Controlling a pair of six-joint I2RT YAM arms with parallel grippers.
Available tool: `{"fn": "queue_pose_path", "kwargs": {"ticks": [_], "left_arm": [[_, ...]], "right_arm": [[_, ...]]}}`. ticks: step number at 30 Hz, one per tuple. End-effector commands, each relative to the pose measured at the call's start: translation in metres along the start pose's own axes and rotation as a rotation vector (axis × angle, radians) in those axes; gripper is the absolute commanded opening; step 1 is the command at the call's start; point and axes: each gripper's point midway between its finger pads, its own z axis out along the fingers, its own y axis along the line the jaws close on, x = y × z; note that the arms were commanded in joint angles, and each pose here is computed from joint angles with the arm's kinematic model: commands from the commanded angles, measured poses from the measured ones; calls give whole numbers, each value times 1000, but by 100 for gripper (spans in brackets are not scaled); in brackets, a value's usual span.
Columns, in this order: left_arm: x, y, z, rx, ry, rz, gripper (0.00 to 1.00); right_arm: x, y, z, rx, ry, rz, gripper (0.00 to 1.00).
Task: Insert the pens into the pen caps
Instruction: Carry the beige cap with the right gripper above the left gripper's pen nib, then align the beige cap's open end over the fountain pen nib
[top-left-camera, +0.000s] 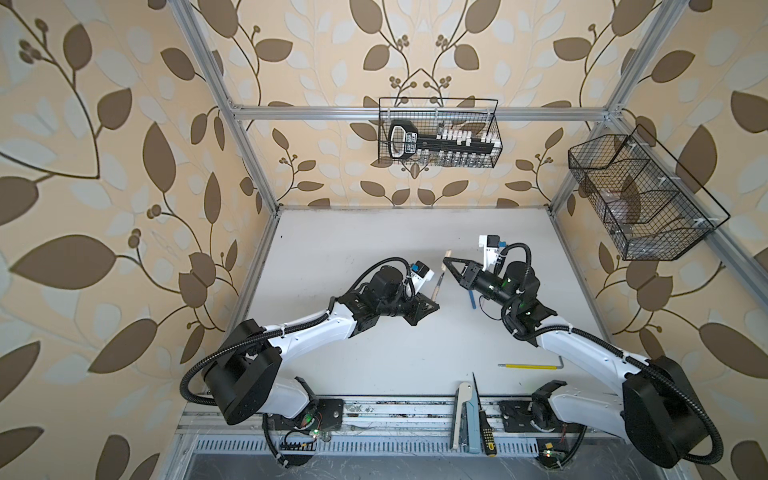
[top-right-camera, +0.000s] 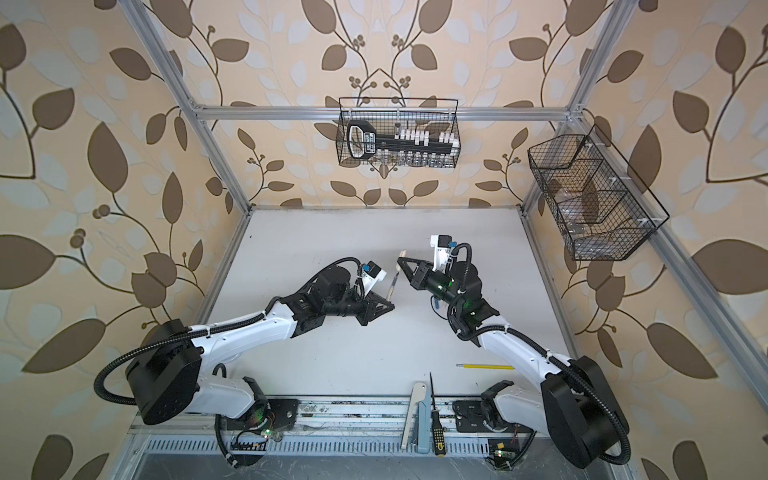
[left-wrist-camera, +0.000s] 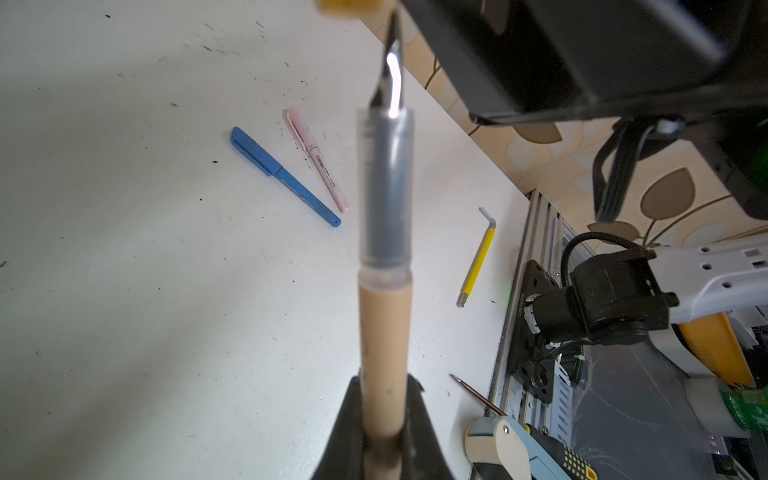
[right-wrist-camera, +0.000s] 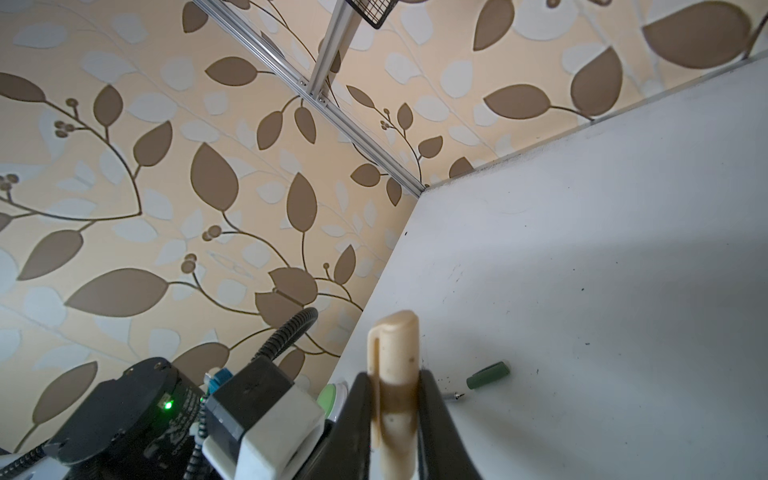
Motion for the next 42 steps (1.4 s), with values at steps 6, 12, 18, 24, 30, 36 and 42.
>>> {"fn": "queue_pose_path", "kwargs": {"ticks": [6,12,18,24,30,36,42], "left_arm": [[-24,-17,-6,38,-62,51,0],[-28,-19,-7,39,-71,57,0],[-26,-19,-8,43,-62,57,0],[-25,-20,-8,43,-59,56,0],[-24,-18,-7,41,-57,55,0],[-24,-19,-8,39,-59,55,0],[-23,-17,-6,38,-54,53,0]], "right_arm": [[8,2,-4,-9,5,-10,19],[2,2,-9,-2,-28,-13,18],[-19,14,-11,-25,-75,-47,18],[-24,23,-11,-52,-89,-62,18],[-19,27,-10,-67,-77,-71,18],[-16,28,-9,-71,-69,-76,18],[-23,31,-12,-71,-91,-83,18]]}}
